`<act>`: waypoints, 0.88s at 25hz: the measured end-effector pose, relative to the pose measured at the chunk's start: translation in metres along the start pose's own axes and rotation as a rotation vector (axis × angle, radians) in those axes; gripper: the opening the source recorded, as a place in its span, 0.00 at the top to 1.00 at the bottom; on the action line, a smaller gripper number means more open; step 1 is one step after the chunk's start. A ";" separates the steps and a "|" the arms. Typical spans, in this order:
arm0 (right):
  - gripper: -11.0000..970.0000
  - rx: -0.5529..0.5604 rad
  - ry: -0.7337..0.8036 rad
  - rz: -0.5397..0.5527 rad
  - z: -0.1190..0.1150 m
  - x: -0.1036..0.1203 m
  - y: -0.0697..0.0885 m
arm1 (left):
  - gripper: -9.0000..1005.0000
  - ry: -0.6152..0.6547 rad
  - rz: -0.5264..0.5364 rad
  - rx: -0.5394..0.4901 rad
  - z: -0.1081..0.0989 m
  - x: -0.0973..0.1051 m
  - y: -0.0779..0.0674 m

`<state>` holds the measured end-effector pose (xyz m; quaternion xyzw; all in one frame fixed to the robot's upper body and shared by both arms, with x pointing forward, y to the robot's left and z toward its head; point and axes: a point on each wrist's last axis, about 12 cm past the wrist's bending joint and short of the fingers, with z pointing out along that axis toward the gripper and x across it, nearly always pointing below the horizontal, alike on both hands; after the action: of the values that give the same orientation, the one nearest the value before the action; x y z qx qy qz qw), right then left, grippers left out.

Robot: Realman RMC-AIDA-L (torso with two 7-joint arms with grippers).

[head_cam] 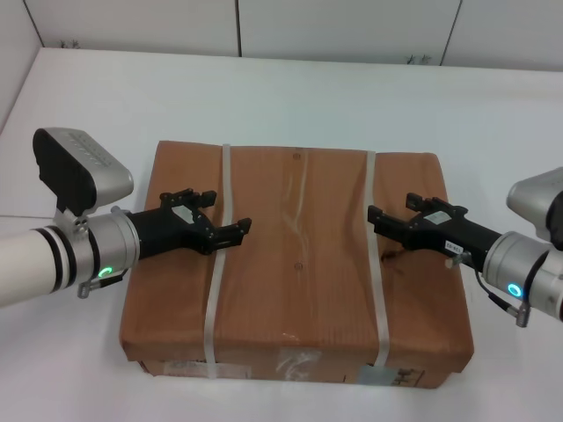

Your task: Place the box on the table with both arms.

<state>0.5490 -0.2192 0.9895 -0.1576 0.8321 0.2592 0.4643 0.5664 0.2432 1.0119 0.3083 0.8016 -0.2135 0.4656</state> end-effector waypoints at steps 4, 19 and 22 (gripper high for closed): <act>0.17 0.003 -0.023 0.008 -0.007 0.003 -0.004 | 0.20 -0.017 0.004 0.015 0.000 -0.003 -0.001; 0.13 -0.198 -0.266 -0.166 -0.068 -0.008 -0.015 | 0.17 -0.291 0.045 0.250 -0.038 -0.028 -0.015; 0.13 -0.339 -0.238 -0.231 -0.079 -0.019 -0.012 | 0.17 -0.347 0.033 0.383 -0.054 -0.038 -0.017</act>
<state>0.5103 -0.2746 1.0363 -0.2959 0.6924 0.3572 0.5526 0.5356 0.2533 1.0714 0.3628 0.6494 -0.4035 0.5328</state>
